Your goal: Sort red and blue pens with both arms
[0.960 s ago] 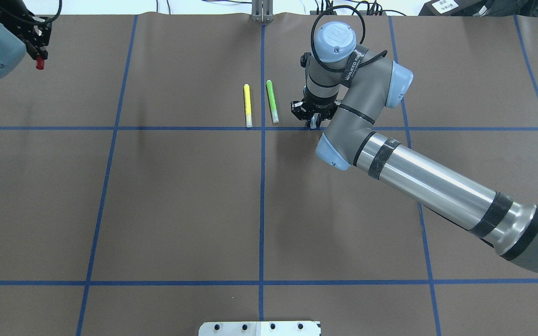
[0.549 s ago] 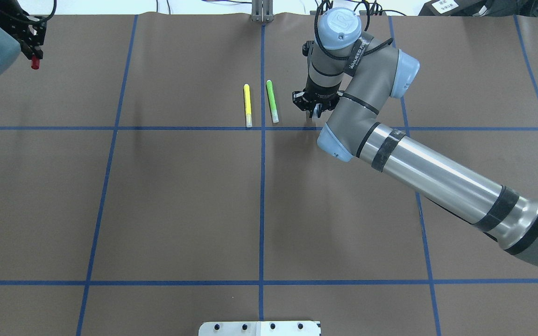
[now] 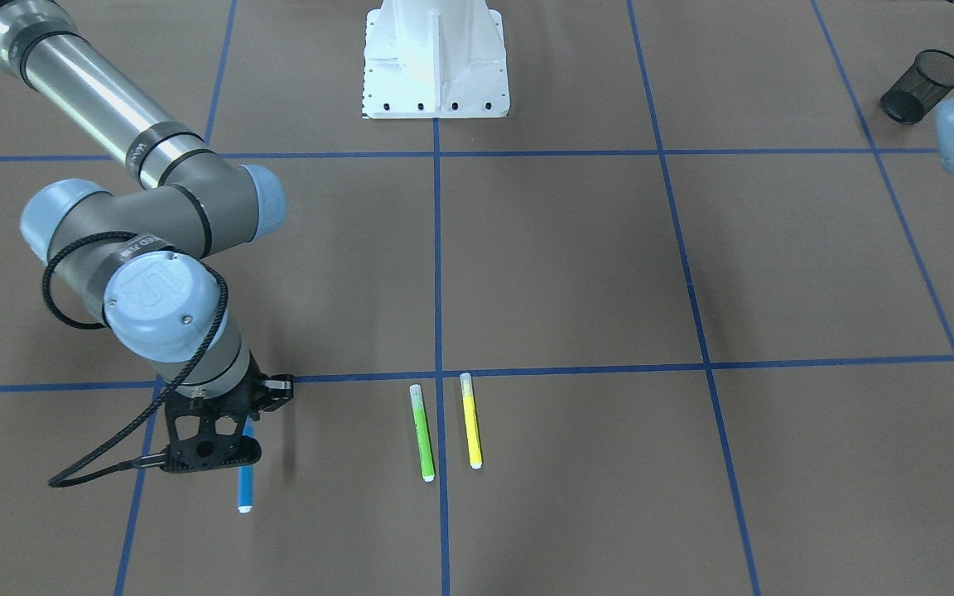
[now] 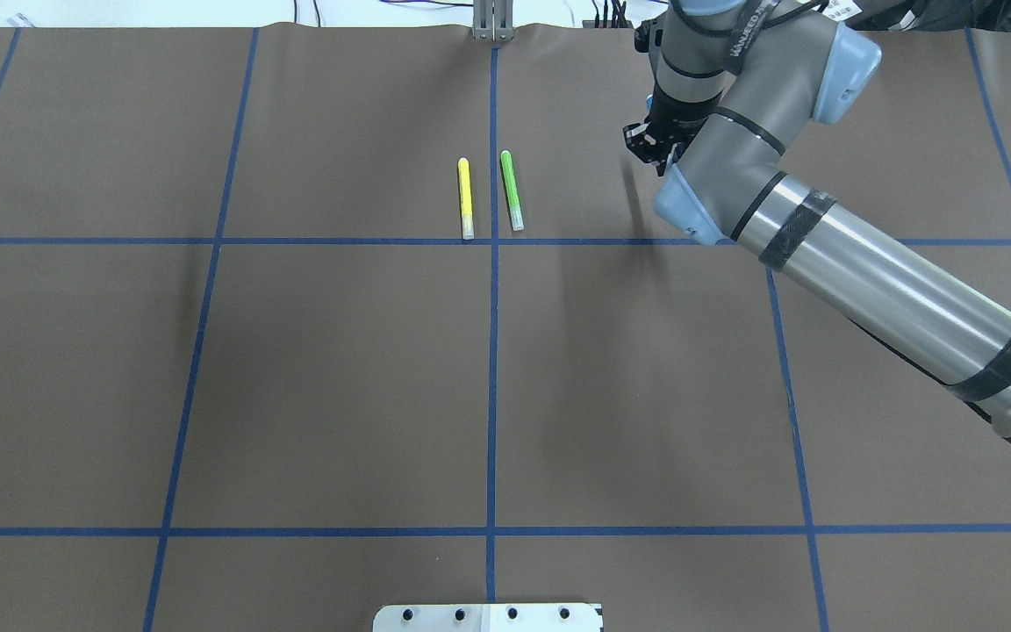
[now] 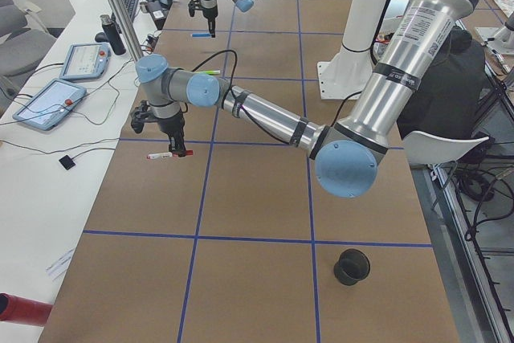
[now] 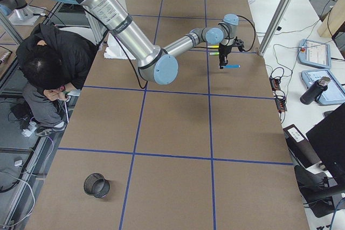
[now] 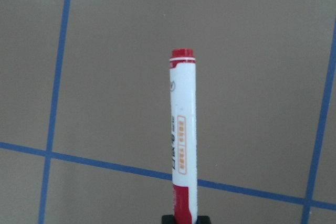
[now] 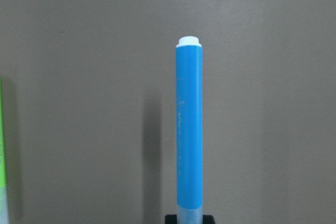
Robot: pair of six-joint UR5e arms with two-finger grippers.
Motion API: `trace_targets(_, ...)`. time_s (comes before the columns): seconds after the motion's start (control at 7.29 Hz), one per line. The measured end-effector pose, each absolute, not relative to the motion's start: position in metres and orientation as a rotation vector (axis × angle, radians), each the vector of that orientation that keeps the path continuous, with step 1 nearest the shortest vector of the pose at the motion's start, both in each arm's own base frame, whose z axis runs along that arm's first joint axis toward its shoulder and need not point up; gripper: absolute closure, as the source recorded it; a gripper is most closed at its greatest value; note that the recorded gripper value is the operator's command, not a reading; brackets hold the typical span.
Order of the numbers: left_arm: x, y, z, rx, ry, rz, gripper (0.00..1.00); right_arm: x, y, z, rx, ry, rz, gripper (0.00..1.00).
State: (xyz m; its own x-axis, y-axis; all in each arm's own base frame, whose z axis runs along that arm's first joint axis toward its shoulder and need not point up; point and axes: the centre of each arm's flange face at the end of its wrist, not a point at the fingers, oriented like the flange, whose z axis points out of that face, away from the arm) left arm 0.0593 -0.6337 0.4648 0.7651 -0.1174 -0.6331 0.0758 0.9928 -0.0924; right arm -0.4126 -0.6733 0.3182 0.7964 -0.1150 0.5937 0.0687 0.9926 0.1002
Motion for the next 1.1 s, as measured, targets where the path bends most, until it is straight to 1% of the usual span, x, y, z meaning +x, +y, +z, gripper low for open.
trace_targets(0.14, 0.03, -0.61, 0.489, -0.063, 0.68, -0.093, 1.0, -0.374, -0.68, 0.339, 0.086, -0.613, -0.138, 1.0)
trace_targets(0.41, -0.015, -0.546, 0.548, -0.098, 0.648, -0.105, 1.0, -0.295, -0.697, 0.37, 0.102, -0.537, -0.233, 1.0)
trace_targets(0.69, -0.045, -0.474, 0.593, -0.145, 0.614, -0.117, 1.0, -0.226, -0.701, 0.407, 0.123, -0.454, -0.333, 1.0)
trace_targets(1.1, -0.087, -0.368, 0.663, -0.324, 0.615, -0.196, 1.0, -0.122, -0.699, 0.464, 0.125, -0.406, -0.436, 1.0)
